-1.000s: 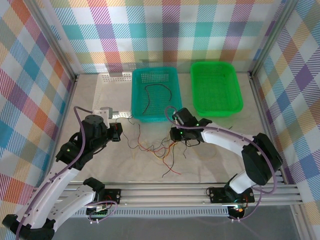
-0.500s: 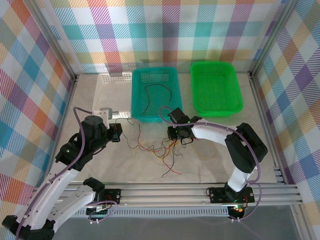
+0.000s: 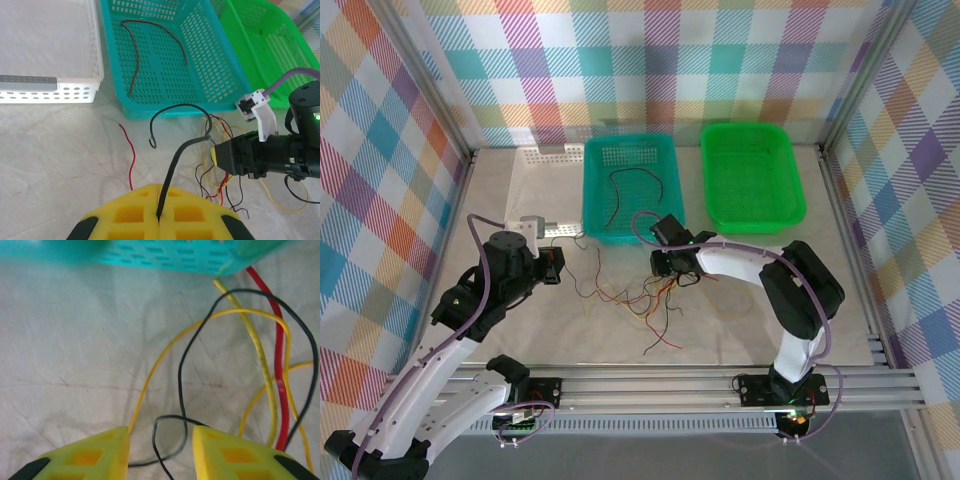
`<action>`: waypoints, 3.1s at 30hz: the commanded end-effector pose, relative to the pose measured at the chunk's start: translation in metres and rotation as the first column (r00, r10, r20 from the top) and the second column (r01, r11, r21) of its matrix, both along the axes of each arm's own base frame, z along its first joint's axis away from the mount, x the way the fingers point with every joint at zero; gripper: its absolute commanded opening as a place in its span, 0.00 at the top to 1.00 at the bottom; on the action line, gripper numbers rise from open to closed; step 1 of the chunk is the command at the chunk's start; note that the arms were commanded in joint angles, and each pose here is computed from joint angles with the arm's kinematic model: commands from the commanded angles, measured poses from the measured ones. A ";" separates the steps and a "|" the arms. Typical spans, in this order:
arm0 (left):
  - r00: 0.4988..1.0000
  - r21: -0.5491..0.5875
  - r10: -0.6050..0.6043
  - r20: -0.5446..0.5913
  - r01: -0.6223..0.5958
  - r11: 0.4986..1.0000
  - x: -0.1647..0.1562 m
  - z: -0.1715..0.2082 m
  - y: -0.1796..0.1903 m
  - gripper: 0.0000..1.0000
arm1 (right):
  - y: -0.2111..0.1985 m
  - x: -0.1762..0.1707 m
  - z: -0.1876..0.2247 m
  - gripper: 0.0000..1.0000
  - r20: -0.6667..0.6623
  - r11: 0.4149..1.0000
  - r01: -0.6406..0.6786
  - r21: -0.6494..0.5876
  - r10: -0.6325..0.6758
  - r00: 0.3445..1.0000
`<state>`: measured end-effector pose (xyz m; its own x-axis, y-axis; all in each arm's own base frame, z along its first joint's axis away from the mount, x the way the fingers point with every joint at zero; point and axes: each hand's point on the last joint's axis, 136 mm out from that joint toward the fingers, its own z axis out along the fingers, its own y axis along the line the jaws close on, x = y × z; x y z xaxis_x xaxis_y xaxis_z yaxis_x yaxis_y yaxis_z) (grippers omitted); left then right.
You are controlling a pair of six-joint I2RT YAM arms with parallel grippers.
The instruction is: Untangle the cables
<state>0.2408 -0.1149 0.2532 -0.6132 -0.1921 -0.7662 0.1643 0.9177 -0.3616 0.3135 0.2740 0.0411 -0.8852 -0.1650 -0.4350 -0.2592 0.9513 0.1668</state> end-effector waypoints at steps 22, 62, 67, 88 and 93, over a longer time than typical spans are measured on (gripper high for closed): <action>1.000 0.005 -0.002 0.024 0.002 1.000 0.001 0.003 0.003 1.00 | -0.030 -0.030 -0.030 0.70 -0.079 0.989 0.076 -0.124 -0.086 0.993; 1.000 -0.001 -0.015 0.016 0.015 1.000 0.001 0.001 -0.001 1.00 | 0.037 0.004 -0.003 0.71 0.063 0.951 0.069 0.301 -0.092 0.994; 1.000 -0.002 -0.016 0.016 0.016 1.000 0.001 0.001 -0.001 1.00 | 0.035 0.008 -0.011 0.80 0.050 0.962 0.088 0.260 -0.104 0.993; 0.998 0.043 0.054 0.022 -0.055 0.998 0.001 0.004 0.015 1.00 | -0.132 -0.008 0.219 1.00 0.493 0.968 0.227 0.105 -0.249 0.833; 0.999 0.043 0.049 0.019 -0.050 0.998 0.002 0.003 0.014 1.00 | -0.151 -0.020 0.316 1.00 0.605 0.978 0.176 0.114 -0.209 0.768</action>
